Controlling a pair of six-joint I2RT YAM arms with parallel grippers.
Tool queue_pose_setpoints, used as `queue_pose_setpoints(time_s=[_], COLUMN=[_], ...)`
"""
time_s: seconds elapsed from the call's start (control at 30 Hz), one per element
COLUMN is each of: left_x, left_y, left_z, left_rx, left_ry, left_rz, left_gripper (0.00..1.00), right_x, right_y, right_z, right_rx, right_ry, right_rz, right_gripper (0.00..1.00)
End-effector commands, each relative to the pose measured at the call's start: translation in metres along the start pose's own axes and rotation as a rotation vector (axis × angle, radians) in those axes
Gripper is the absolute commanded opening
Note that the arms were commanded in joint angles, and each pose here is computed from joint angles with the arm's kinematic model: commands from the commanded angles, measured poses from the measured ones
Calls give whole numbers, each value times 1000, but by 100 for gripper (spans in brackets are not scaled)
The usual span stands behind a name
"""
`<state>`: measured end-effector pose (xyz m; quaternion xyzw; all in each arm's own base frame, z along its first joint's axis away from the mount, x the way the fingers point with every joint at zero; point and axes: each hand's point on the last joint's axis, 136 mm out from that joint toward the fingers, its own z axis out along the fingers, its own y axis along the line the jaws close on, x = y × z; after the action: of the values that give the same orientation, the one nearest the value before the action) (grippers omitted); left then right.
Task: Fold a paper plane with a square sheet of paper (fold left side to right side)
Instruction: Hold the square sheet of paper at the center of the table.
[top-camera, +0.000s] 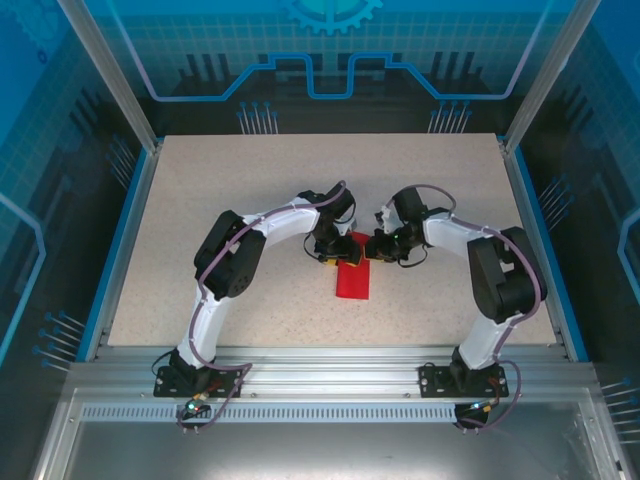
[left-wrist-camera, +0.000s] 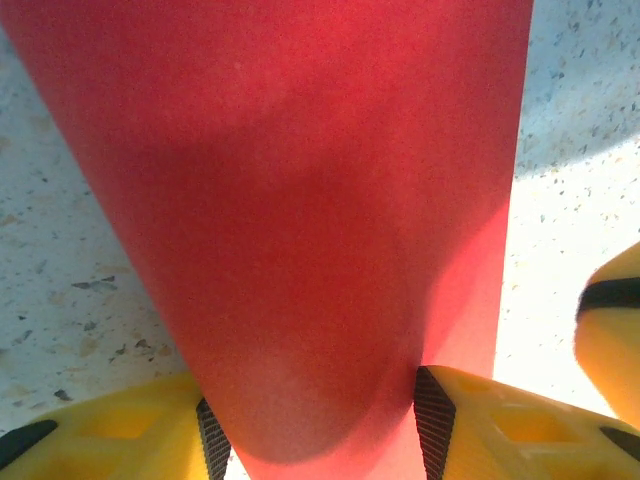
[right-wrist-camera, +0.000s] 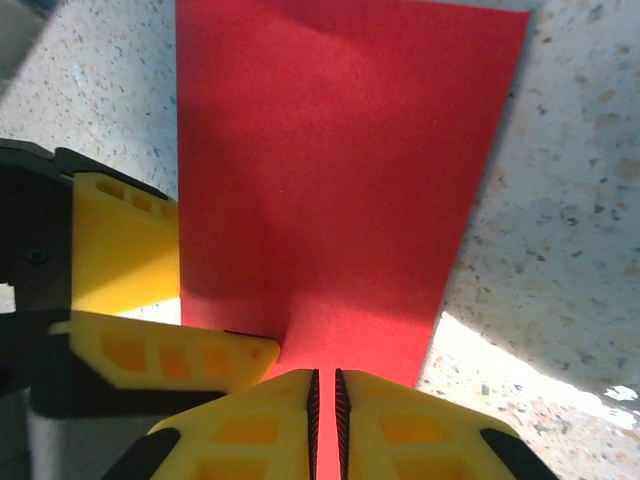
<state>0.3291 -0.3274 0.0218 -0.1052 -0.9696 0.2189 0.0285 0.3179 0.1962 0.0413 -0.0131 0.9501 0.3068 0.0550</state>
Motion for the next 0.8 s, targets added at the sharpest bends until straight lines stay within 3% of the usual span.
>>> queue_pose_setpoints(time_s=[0.0,0.53,0.77], left_x=[11,11,4], left_y=[-5,-5,-8], left_z=[29,28,0], left_rx=[2,0,-9], left_ry=[55,52,-12], left_rz=[18,19,39], left_gripper=[54,54,56], right_x=[0,12,20], right_y=[5,-18,-32], right_z=[6,25,30], right_rx=[-11,48,100], right_ry=[22,87,119], right_rz=[5,41,55], right_gripper=[14,13,13])
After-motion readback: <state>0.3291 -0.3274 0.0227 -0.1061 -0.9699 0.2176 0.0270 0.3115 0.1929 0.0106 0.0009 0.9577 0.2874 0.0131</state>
